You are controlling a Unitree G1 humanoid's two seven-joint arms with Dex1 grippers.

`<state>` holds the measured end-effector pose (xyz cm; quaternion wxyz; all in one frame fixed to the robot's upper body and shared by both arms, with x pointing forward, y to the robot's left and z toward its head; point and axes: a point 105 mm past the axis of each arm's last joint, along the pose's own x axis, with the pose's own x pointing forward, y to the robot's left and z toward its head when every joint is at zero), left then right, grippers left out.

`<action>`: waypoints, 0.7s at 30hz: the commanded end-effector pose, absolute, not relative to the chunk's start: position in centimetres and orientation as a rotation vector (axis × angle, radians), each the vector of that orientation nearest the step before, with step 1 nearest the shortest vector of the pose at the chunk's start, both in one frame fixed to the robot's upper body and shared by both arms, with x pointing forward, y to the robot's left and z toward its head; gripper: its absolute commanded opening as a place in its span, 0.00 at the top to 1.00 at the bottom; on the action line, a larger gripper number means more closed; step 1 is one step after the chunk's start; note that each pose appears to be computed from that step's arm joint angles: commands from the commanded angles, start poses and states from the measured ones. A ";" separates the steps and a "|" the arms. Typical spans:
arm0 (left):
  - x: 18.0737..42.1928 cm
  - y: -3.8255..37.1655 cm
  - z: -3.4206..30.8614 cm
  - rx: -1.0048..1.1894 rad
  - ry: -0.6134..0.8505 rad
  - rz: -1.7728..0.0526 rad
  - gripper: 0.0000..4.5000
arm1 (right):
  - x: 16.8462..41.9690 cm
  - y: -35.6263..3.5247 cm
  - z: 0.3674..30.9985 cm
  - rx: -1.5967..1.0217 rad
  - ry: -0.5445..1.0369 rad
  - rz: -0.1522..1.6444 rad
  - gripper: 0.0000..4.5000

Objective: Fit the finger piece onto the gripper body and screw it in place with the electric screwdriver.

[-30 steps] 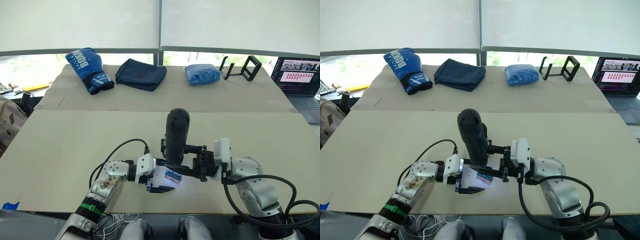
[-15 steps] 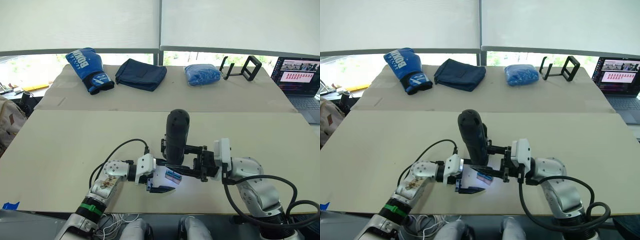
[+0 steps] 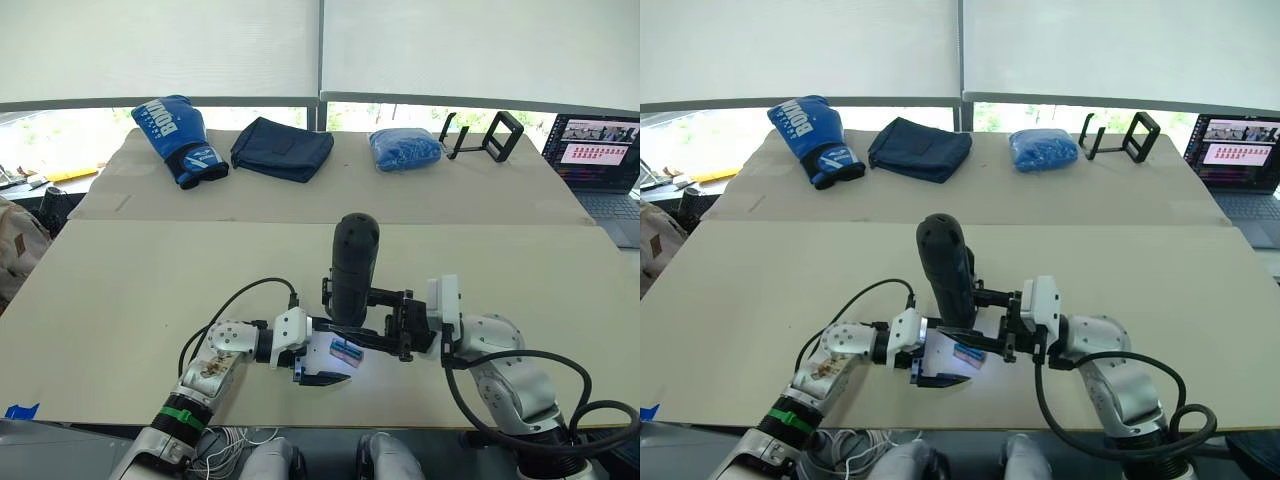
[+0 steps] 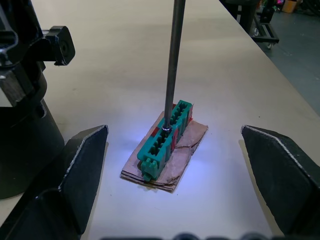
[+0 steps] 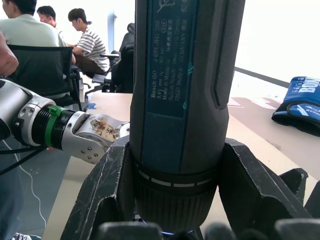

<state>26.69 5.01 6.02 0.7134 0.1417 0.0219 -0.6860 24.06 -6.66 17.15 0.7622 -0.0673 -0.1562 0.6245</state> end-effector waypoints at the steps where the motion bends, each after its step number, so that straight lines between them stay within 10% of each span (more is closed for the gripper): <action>1: 26.3 4.8 5.0 0.296 0.093 -1.530 0.00 | 23.6 -6.6 18.5 -0.143 -0.399 1.373 0.57; 21: 26.4 4.7 4.8 0.292 0.091 -1.520 0.00 | 23.9 -6.8 17.0 -0.139 -0.366 1.357 0.57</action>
